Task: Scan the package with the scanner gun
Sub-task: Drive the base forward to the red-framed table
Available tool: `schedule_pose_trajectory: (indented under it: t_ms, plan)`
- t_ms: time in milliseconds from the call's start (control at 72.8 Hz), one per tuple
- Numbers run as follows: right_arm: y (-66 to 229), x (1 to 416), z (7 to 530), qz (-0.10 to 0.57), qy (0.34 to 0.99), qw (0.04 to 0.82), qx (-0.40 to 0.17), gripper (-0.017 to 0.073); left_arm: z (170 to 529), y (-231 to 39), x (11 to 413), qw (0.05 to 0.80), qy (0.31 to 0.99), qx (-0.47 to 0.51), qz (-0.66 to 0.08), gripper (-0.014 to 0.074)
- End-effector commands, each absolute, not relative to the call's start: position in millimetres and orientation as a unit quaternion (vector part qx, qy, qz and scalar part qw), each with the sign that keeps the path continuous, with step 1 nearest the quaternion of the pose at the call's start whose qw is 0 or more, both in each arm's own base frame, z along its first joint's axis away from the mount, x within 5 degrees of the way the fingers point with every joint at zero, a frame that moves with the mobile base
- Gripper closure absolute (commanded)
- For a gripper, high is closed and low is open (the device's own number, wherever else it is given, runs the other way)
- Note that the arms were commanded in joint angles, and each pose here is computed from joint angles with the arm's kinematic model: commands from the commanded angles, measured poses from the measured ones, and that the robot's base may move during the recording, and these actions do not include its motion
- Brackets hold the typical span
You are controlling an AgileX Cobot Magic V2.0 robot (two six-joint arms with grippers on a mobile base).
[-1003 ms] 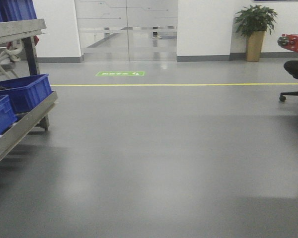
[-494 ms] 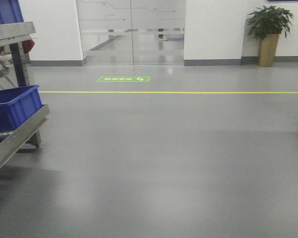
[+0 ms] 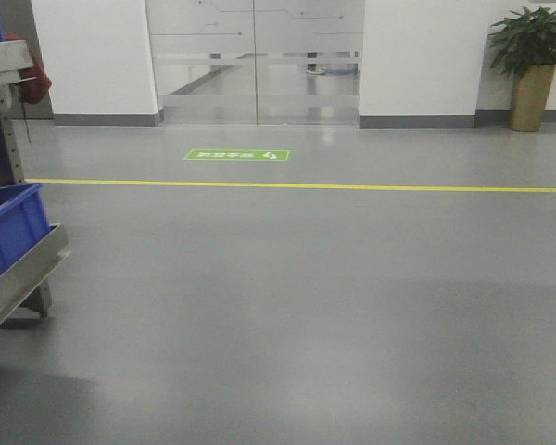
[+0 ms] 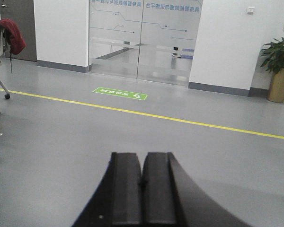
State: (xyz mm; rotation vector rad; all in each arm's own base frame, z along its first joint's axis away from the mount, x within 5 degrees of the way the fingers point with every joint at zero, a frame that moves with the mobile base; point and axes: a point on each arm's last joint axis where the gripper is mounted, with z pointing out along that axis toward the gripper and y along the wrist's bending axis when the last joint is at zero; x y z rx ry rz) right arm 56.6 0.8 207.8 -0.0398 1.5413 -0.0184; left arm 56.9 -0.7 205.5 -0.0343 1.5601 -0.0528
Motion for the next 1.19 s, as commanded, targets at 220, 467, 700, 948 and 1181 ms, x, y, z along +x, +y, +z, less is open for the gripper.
schedule_pose_trajectory:
  t_ms: [220,467,700,948,1181]
  plan:
    - [0.9,56.4,209.8,-0.009,0.689,0.724,-0.019,0.0727,208.1,-1.0,56.4,0.718,0.696,-0.015,-0.028,0.0704]
    - [0.9,56.4,209.8,-0.009,0.689,0.724,-0.019,0.0727,208.1,-1.0,56.4,0.718,0.696,-0.015,-0.028,0.0704]
    - [0.9,56.4,209.8,-0.009,0.689,0.724,-0.019,0.0727,208.1,-1.0,56.4,0.718,0.696,-0.015,-0.028,0.0704]
    - [0.9,56.4,209.8,-0.009,0.689,0.724,-0.019,0.0727,208.1,-1.0,56.4,0.718,0.696,-0.015,-0.028,0.0704]
    - [0.9,56.4,209.8,-0.009,0.689,0.724,-0.019,0.0727,208.1,-1.0,56.4,0.718,0.696,-0.015,-0.028,0.0704]
